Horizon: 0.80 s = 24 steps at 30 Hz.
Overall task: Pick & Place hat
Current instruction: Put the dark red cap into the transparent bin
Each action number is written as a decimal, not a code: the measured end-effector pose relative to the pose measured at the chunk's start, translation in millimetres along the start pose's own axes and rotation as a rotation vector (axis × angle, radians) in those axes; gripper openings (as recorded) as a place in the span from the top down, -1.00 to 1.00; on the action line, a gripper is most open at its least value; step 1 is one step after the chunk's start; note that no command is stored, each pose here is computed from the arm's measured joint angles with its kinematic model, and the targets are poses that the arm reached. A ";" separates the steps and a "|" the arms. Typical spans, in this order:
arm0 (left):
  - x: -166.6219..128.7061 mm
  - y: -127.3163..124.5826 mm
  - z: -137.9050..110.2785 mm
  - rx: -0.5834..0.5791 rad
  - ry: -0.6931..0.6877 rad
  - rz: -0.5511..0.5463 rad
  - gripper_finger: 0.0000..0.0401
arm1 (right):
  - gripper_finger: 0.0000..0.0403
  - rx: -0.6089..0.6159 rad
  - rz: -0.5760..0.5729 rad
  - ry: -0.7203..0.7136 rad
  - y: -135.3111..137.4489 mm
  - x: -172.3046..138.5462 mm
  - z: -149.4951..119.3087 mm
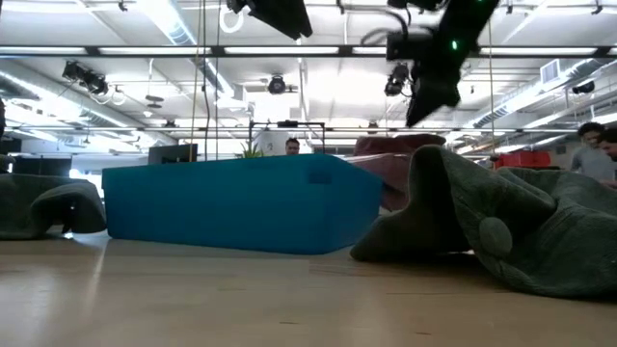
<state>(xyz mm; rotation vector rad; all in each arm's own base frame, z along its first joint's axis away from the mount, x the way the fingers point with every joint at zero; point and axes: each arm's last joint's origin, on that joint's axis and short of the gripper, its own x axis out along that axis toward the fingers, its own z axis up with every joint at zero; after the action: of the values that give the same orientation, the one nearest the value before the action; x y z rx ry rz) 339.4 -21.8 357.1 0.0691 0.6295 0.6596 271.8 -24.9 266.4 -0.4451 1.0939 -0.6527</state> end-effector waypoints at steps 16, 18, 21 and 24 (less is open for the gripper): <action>-95.3 57.5 -12.8 -0.089 -0.025 -0.011 0.43 | 0.95 0.198 0.243 -0.253 -12.2 15.6 29.1; -95.0 58.0 -15.1 -0.073 -0.010 -0.006 0.43 | 0.98 0.232 0.232 -0.234 -12.0 29.1 23.1; -94.0 58.5 -14.6 -0.076 -0.011 -0.003 0.43 | 0.98 0.251 0.254 -0.182 -11.3 47.0 11.9; -89.6 57.6 -14.0 -0.076 -0.004 0.008 0.43 | 0.99 0.275 0.302 -0.165 -8.6 62.8 5.6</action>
<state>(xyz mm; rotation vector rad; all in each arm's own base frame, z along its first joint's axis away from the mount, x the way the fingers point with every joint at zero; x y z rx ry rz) 244.9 -30.9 407.3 0.0024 0.6005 0.6903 293.8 -73.9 232.3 -0.0902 0.8756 -0.4800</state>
